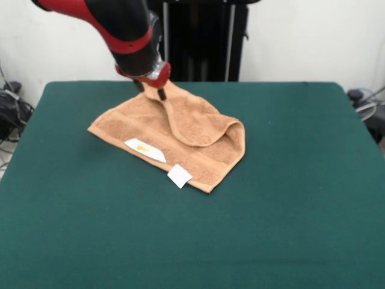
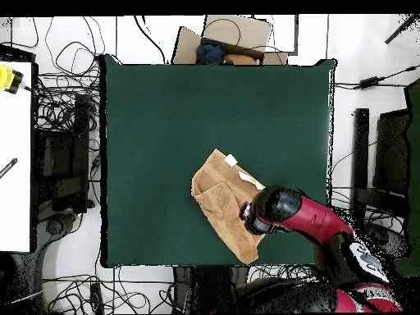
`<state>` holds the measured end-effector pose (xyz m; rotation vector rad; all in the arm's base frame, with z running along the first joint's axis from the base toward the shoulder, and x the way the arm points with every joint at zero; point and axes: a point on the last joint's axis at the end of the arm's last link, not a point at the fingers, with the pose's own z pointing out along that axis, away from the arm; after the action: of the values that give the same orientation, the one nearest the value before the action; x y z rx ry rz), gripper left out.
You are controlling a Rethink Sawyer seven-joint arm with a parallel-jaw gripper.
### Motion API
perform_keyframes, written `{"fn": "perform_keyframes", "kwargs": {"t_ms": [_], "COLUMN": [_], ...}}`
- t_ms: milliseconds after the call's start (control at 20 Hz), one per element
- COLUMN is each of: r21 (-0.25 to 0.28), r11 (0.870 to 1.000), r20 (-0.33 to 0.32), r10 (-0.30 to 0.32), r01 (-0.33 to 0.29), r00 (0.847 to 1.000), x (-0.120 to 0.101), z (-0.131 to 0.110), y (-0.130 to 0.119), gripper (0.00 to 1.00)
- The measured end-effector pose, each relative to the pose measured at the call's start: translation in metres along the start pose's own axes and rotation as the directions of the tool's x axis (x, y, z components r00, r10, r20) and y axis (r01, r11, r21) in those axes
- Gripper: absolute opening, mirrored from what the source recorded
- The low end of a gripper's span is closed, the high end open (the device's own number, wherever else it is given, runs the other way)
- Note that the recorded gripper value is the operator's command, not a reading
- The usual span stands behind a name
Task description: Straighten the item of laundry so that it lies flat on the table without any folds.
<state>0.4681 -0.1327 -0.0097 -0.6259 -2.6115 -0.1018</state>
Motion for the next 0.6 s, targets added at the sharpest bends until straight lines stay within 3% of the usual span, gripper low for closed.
{"fn": "perform_keyframes", "kwargs": {"t_ms": [350,600], "r21": [-0.086,-0.139], "r11": [0.996,0.987], "r20": [-0.035,-0.014], "r10": [-0.040,-0.082], "r01": [0.037,0.079], "r00": [0.999,0.997], "x": [0.013,0.021], "z": [0.010,0.016], "y": [0.017,0.029], "gripper": [1.00,1.00]}}
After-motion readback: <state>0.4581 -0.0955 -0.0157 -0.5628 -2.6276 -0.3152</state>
